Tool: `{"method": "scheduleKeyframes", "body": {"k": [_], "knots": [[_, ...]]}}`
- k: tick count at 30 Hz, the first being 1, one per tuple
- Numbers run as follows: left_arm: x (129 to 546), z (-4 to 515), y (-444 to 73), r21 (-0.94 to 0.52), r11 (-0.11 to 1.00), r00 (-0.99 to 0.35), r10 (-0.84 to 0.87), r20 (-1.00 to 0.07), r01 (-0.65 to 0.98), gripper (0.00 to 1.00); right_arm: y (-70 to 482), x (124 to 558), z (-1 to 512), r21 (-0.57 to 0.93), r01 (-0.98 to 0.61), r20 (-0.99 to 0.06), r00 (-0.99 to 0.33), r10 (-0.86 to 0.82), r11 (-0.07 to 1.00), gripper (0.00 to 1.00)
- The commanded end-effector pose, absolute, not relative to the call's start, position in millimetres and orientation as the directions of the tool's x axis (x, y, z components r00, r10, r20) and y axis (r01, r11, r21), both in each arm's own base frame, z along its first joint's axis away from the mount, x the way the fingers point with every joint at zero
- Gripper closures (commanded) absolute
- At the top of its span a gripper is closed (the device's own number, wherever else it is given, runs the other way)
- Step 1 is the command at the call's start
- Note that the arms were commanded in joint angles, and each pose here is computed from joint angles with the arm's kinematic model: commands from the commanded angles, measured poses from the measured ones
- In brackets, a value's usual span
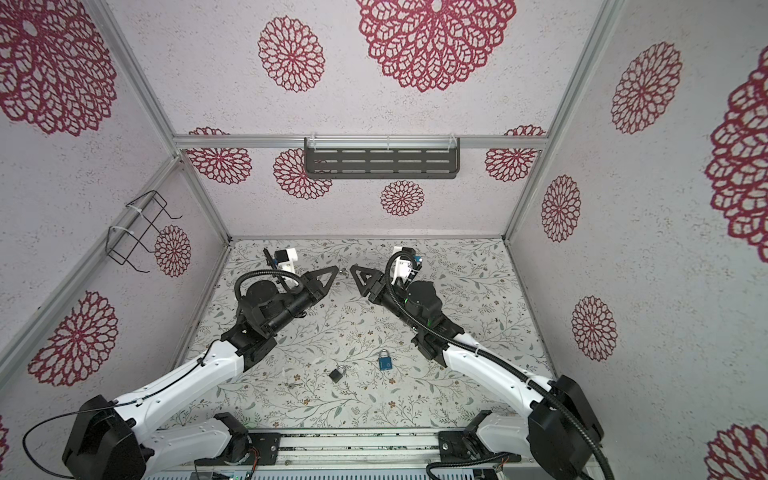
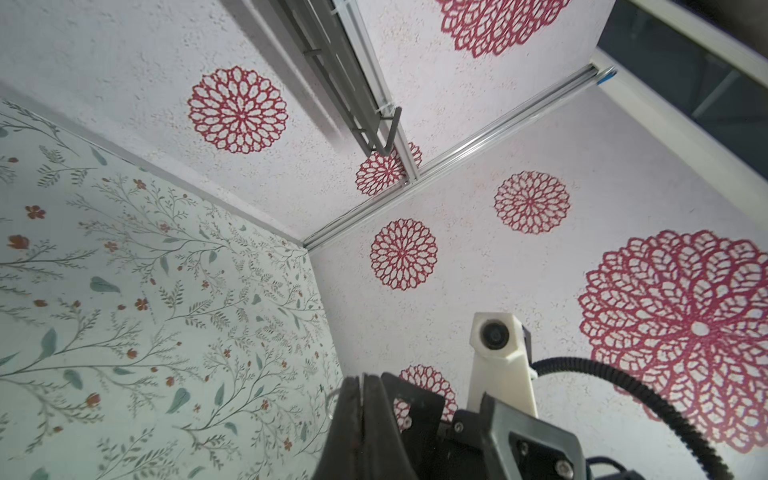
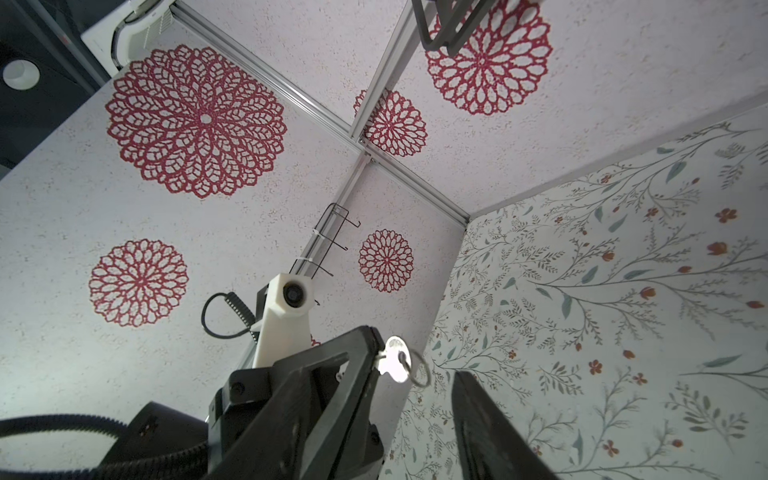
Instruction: Unlock with the key
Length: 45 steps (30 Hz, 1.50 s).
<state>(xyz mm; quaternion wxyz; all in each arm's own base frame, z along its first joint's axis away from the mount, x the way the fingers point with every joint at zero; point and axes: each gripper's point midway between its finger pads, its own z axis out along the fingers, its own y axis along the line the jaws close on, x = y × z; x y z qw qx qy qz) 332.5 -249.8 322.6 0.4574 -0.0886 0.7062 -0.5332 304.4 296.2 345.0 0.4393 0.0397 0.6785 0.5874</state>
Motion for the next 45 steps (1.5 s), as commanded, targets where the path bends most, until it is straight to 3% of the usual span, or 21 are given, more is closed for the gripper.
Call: {"method": "scheduleKeyframes", "body": {"k": [1,5,13,21,31,45], "knots": [[311.8,308.5,-263.3,-0.728,0.517,-0.648,-0.372,-0.664,0.45,1.0,290.8,291.2,355.5,0.759,-0.576,-0.648,-0.622,0.44,0.304,0.4],[301.1,306.0,-266.5,-0.615,0.583,-0.647,-0.189,-0.738,0.531,1.0,280.8,283.3,344.0,0.717,-0.635,-0.697,-0.651,0.302,0.286,0.4],[289.1,311.3,-276.5,-0.52,0.549,-0.621,-0.002,-0.783,0.654,1.0,280.4,255.6,345.9,0.634,-0.76,-0.773,-0.617,0.146,0.142,0.41],[282.2,325.2,-282.6,-0.505,0.497,-0.597,0.033,-0.802,0.706,1.0,290.2,246.9,358.5,0.607,-0.795,-0.788,-0.602,0.125,-0.006,0.48],[283.4,329.7,-285.4,-0.498,0.485,-0.587,0.039,-0.809,0.719,1.0,305.2,238.8,351.1,0.62,-0.78,-0.777,-0.626,0.069,-0.092,0.57],[283.7,336.1,-285.0,-0.49,0.484,-0.577,0.037,-0.816,0.725,1.0,311.3,235.8,341.0,0.628,-0.772,-0.773,-0.633,0.035,-0.098,0.72]]}}
